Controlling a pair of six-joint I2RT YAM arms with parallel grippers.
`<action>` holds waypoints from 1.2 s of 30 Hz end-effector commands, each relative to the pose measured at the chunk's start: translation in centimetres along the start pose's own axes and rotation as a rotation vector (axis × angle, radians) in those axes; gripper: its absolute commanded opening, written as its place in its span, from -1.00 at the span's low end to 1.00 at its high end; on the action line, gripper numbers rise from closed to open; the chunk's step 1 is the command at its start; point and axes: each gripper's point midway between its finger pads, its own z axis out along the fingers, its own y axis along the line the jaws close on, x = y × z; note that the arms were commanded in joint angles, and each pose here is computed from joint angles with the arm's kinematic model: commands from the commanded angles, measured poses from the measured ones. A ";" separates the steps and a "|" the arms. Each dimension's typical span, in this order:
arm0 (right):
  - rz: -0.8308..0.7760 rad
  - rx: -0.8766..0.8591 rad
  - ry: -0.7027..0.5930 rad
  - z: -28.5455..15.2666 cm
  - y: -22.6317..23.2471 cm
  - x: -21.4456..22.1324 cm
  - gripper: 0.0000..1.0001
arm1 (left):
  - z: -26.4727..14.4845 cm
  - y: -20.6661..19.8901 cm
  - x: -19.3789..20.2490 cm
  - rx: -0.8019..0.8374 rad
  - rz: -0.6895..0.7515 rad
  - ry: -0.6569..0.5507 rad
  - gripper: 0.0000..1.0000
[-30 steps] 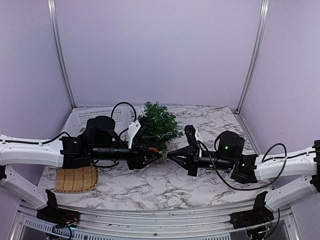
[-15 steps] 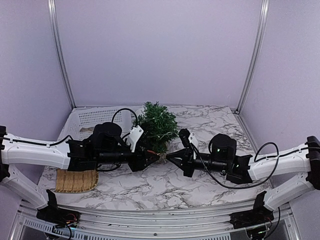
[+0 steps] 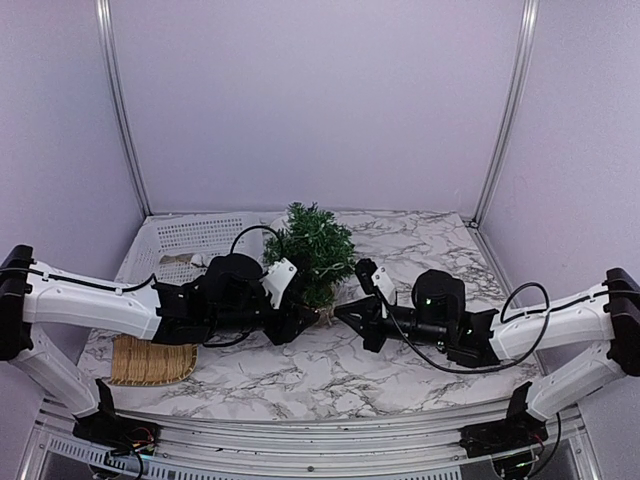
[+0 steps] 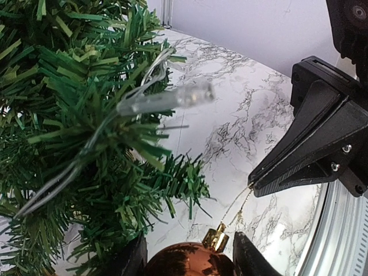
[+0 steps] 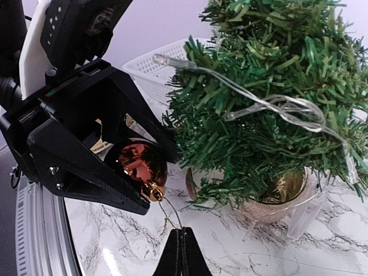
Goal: Decorate the small christmas tree
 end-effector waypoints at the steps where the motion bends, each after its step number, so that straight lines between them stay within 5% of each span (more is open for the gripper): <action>1: -0.008 0.062 -0.011 0.8 -1.3 -1.3 -1.00 | 0.3 0.4 -2.2 -0.048 -0.004 -0.050 -0.38; 36: -0.048 0.053 0.013 2.2 -0.7 -2.8 -1.00 | -0.8 1.3 -0.8 -0.181 -0.021 -0.021 -0.39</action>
